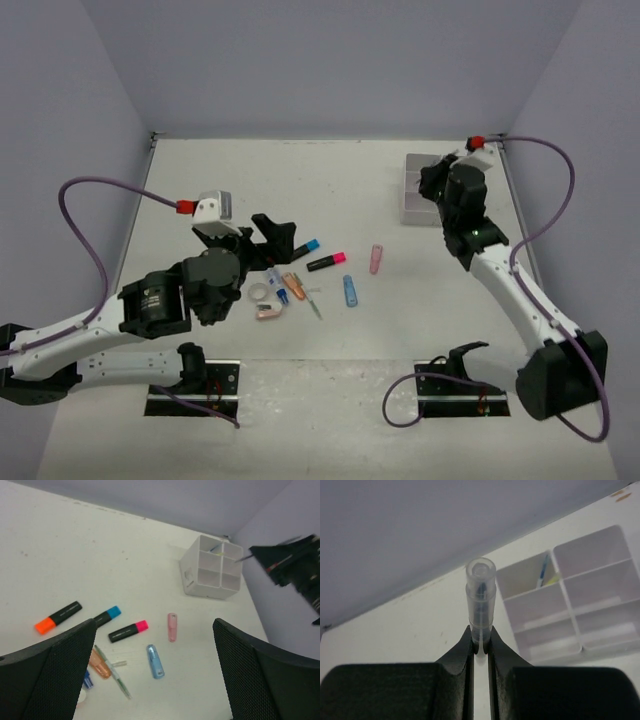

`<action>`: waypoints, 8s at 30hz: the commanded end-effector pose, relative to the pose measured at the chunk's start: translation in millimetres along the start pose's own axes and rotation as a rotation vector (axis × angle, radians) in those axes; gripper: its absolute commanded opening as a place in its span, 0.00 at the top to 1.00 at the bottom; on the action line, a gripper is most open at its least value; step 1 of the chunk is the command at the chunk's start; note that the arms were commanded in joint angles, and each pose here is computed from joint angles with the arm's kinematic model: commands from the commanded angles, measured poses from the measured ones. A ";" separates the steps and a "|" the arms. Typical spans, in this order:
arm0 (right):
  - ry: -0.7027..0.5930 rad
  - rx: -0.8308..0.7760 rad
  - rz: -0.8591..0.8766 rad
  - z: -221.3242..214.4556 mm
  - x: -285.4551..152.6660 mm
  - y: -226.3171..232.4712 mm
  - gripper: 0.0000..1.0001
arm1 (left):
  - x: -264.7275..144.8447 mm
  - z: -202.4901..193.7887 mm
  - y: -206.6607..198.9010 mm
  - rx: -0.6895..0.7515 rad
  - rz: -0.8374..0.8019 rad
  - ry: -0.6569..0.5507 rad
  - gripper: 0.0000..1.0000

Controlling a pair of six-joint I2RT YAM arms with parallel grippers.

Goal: Sort the stationery into containers
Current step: Place the pen in the storage box, then pick up the pen from the center of the board, then close the pen cap on the pen.

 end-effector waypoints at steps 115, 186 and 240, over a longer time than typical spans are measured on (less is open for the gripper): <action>0.735 -0.710 0.252 -211.9 -141.7 143.7 1.00 | -19.6 -50.6 89.8 0.069 0.282 0.158 0.00; 0.511 -0.452 0.233 -108.9 -158.0 10.7 1.00 | 148.1 -270.6 29.6 -0.566 1.041 0.427 0.47; 0.454 0.236 1.052 -155.5 -269.0 87.7 1.00 | 23.1 -53.8 -51.4 -0.131 -0.792 0.046 1.00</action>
Point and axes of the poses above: each gripper's point midway between its finger pads, its own x axis out along the fingers, its own y axis along the line the jaws close on, z = x × y, the point moved 5 cm from there along -x, back along the fingers, and after that the axes turned 2 degrees about x, right-handed, at the moved point
